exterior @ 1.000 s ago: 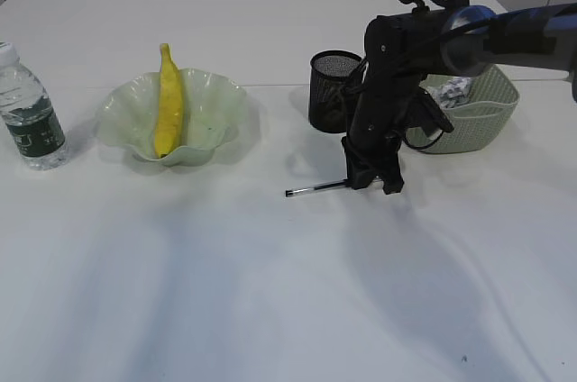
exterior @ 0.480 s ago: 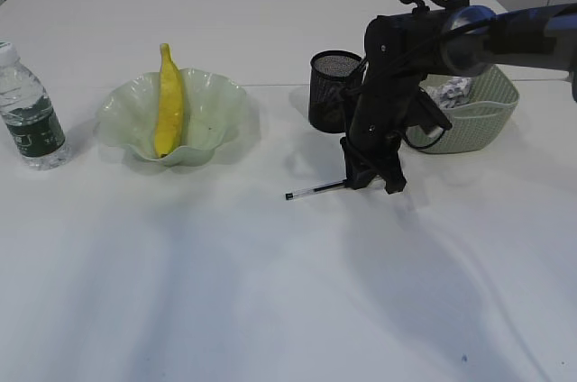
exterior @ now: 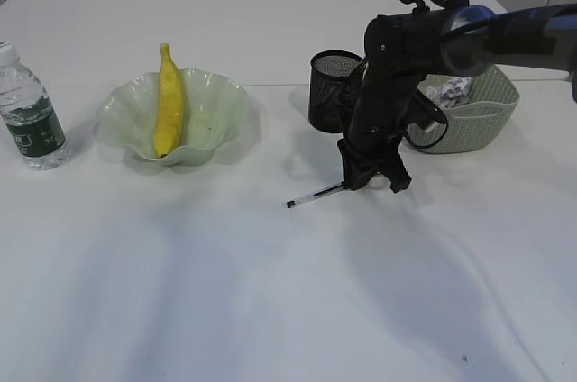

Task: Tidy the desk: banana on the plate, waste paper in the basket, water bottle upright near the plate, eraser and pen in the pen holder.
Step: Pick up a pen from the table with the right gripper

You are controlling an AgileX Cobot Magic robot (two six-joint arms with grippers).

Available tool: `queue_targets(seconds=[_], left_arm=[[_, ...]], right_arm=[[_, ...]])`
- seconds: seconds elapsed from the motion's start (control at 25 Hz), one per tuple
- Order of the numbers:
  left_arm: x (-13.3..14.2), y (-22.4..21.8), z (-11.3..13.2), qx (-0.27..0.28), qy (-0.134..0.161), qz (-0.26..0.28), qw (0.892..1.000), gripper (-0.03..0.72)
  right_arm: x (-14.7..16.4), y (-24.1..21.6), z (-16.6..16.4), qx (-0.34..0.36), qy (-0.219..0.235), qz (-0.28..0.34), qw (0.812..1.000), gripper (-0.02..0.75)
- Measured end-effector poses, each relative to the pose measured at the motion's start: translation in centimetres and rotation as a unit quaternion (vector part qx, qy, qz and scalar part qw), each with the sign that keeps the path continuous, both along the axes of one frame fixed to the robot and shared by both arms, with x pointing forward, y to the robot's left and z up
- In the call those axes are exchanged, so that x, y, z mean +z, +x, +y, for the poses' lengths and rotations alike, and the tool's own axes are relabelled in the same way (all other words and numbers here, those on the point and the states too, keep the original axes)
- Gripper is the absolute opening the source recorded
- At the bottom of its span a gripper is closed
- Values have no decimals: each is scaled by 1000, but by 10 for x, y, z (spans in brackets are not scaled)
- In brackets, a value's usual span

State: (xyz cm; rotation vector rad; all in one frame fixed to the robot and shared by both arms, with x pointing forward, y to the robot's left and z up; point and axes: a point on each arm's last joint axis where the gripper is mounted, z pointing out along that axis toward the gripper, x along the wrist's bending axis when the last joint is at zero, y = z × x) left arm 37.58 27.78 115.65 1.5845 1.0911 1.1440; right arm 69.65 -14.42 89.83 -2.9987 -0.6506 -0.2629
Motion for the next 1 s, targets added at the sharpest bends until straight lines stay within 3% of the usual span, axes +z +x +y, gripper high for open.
queue_targets(seconds=[0.4,0.68,1.0], left_arm=[[0,0,0,0,0,0,1000,528],[0,0,0,0,0,1,1000,528],[0,0,0,0,0,1,1000,528]], right_arm=[[28,19,-7,89,-50,-65,993,87],[31,16,-16,123,-76,-31,989,87],[40,21,-18,165,-98,-46,980,87]])
